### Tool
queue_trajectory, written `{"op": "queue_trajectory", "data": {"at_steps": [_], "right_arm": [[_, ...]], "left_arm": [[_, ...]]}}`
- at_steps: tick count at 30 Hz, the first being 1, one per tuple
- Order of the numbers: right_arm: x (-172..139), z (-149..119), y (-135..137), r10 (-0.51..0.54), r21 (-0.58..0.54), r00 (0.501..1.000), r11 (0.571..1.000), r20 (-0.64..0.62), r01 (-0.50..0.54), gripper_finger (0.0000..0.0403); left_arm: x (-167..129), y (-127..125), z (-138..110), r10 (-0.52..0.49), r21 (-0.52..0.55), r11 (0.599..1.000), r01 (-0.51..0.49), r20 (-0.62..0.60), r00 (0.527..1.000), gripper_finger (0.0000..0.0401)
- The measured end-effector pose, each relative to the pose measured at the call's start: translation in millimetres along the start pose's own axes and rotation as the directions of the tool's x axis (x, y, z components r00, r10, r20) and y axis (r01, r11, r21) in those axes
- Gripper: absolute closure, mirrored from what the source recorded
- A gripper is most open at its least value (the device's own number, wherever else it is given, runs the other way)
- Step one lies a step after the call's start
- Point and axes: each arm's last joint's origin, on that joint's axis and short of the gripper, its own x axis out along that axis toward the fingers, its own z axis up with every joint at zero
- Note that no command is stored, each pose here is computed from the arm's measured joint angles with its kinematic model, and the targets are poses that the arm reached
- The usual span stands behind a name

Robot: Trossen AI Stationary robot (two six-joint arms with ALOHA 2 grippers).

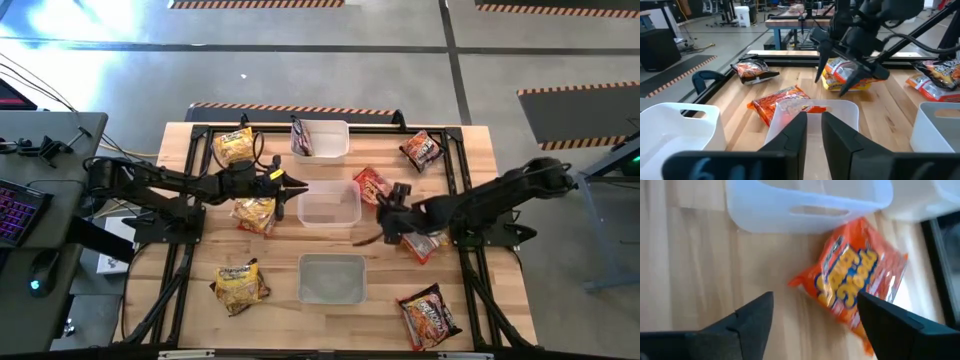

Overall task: Sort Maruchan noodles
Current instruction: Put the orange noodle pack into the transparent bin

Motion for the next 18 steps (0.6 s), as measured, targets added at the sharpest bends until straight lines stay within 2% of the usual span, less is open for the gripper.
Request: {"op": "queue_trajectory", "data": {"at_steps": [5, 12, 18], "right_arm": [[12, -5, -4, -0.016, -0.083, 0.998, 0.996, 0.058, 0.021, 0.0140], [26, -6, -23, 0.092, -0.165, 0.995, 0.983, 0.038, -0.084, 0.0174], [32, -8, -34, 0.106, -0.217, 0.994, 0.971, 0.020, -0.100, 0.0182]], "left_arm": [[0, 1, 0, 0.004, -0.001, 1.000, -0.004, -0.002, 1.000, 0.0357], [0, 1, 0, 0.004, -0.003, 1.000, -0.004, -0.002, 1.000, 0.0357], [0, 1, 0, 0.004, -0.003, 1.000, -0.004, -0.002, 1.000, 0.0357]]}}
